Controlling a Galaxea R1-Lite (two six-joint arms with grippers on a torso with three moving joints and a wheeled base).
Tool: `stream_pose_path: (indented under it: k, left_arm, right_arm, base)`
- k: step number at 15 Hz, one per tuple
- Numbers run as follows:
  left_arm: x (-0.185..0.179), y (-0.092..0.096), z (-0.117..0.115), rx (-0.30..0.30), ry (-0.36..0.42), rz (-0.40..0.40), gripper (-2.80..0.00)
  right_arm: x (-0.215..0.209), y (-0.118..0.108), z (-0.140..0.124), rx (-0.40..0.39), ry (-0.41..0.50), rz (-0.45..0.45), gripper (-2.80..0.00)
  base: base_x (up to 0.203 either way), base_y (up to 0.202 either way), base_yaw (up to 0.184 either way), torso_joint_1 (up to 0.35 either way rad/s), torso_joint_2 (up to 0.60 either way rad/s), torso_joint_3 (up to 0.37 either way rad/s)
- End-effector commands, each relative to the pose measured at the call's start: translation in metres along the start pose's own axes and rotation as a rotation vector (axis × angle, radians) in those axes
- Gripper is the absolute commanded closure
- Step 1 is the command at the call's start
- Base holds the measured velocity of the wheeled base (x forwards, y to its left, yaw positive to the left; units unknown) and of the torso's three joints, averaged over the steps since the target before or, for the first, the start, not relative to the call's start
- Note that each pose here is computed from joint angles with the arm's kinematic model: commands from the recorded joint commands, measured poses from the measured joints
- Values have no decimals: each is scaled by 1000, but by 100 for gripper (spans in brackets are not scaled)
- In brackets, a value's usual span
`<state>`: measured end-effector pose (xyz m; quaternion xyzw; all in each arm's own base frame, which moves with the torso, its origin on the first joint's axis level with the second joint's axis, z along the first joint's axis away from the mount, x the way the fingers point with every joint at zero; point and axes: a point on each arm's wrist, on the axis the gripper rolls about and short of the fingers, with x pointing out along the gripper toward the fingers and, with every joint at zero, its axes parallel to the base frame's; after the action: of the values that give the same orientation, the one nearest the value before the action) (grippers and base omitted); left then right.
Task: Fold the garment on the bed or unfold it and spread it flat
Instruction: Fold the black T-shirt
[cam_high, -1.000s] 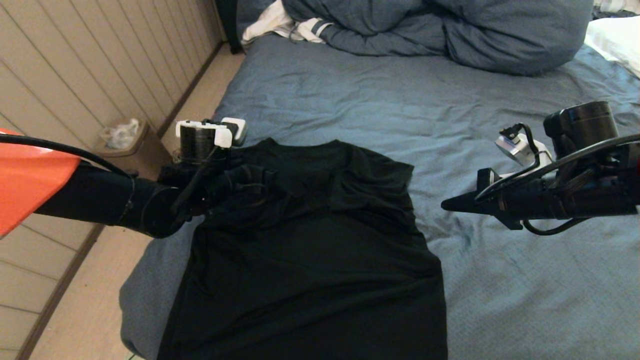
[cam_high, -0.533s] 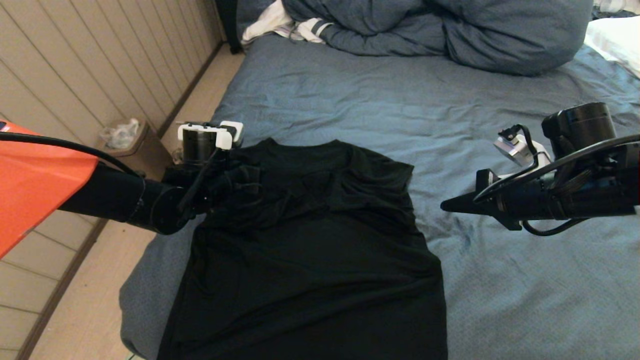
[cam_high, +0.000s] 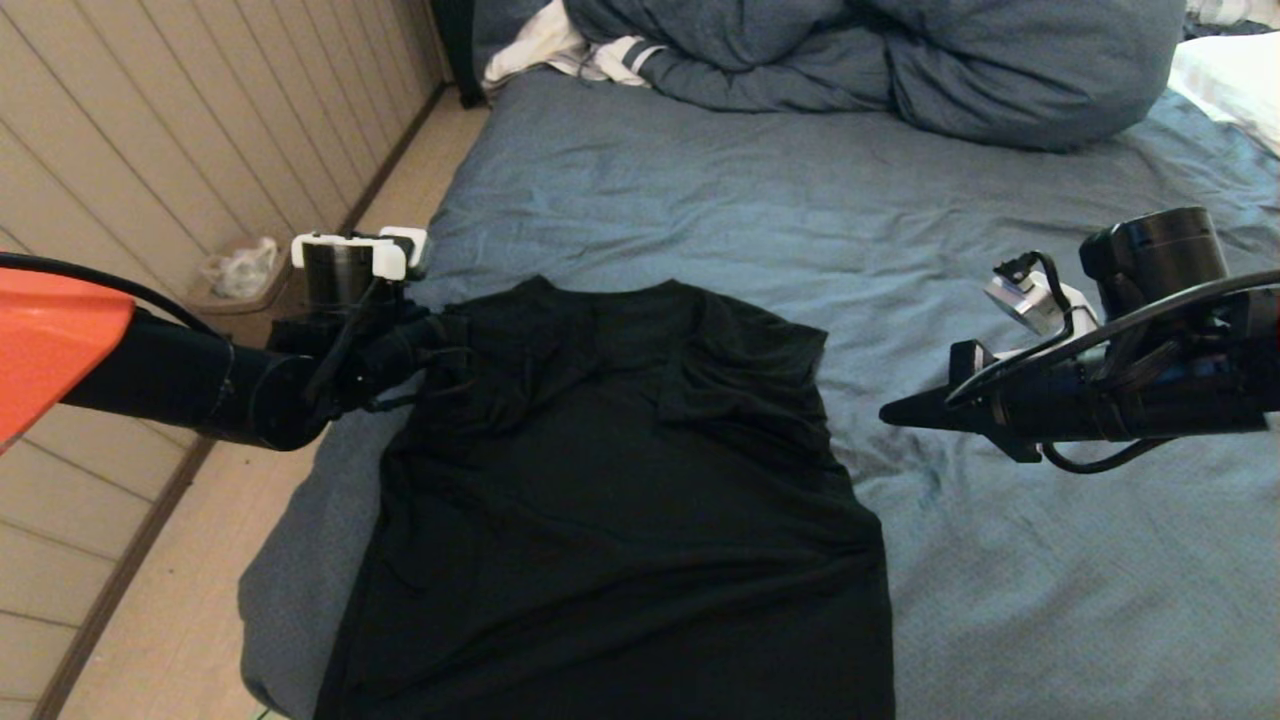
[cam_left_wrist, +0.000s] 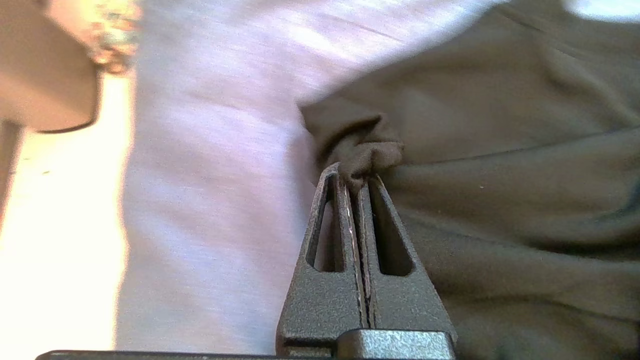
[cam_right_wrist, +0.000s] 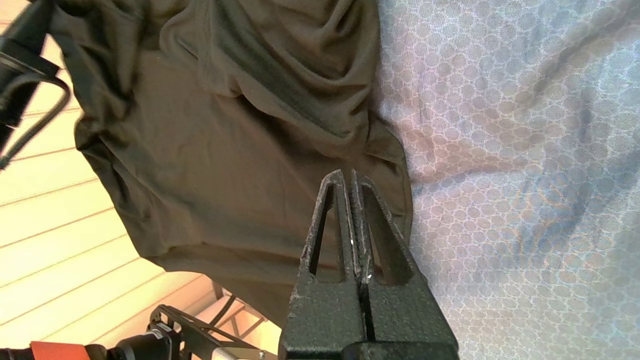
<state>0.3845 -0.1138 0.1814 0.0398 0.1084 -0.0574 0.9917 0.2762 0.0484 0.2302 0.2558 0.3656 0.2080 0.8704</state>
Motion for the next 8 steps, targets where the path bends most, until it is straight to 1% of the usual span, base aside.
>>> stream_pose_path:
  k: [1,3,8]
  left_arm:
    - [-2,9,8,-9,-26,21,0]
    - [-1,15,13,-17,-45,36,0]
    - [2,16,12,-15,-38,38,0]
  right_arm:
    - [1,0,0,4,4,1,0]
    - [1,-1,0,5,5,0,0]
    - [1,-1,0,5,5,0,0]
  base:
    - [0,0,0,0,0,0]
    - [0,0,0,0,0,0]
    - [0,0,0,0,0,0]
